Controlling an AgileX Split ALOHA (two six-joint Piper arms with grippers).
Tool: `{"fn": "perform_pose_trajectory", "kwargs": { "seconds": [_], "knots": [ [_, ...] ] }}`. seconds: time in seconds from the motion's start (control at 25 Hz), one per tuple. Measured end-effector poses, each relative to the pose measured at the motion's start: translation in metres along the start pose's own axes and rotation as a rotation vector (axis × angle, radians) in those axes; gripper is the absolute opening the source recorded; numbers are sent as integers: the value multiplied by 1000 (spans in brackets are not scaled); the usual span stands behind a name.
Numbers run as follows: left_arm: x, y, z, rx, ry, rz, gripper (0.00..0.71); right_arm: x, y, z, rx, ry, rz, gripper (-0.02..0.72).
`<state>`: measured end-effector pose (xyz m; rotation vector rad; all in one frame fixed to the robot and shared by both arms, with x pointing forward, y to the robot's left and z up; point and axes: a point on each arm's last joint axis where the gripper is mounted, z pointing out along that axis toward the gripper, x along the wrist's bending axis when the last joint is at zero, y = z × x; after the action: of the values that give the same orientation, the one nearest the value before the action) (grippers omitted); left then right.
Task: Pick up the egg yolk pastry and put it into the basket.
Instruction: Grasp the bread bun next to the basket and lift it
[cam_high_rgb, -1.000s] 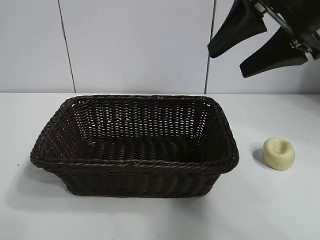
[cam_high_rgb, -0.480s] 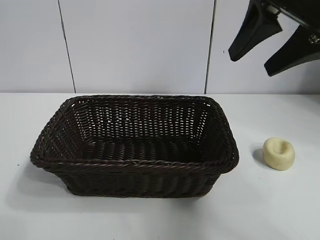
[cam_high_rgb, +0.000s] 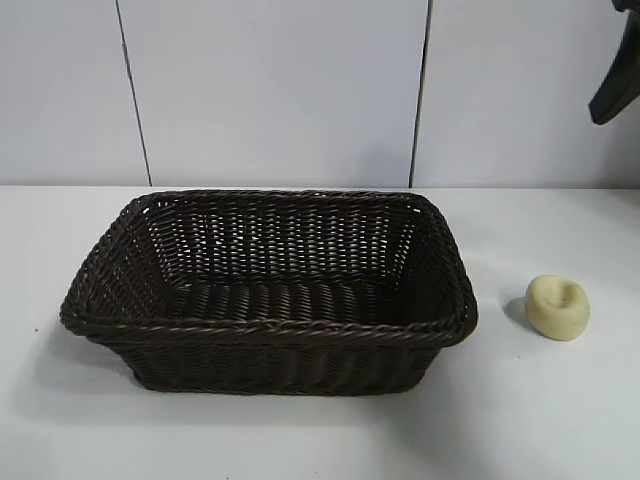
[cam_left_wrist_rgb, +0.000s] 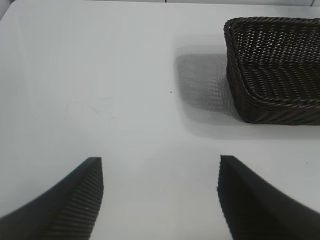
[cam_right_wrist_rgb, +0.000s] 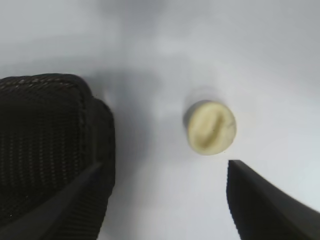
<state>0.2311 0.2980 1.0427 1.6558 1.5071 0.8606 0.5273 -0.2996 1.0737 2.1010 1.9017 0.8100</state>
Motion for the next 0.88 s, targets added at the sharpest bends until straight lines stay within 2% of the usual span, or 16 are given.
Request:
{"fn": "perform_pose_trajectory", "kwargs": {
  "seconds": [0.24, 0.88],
  "knots": [
    [0, 0, 0, 0, 0, 0, 479, -3, 0, 13, 42, 1, 8, 489],
    [0, 0, 0, 0, 0, -1, 479, -36, -9, 129, 235, -41, 116, 489]
  ]
}}
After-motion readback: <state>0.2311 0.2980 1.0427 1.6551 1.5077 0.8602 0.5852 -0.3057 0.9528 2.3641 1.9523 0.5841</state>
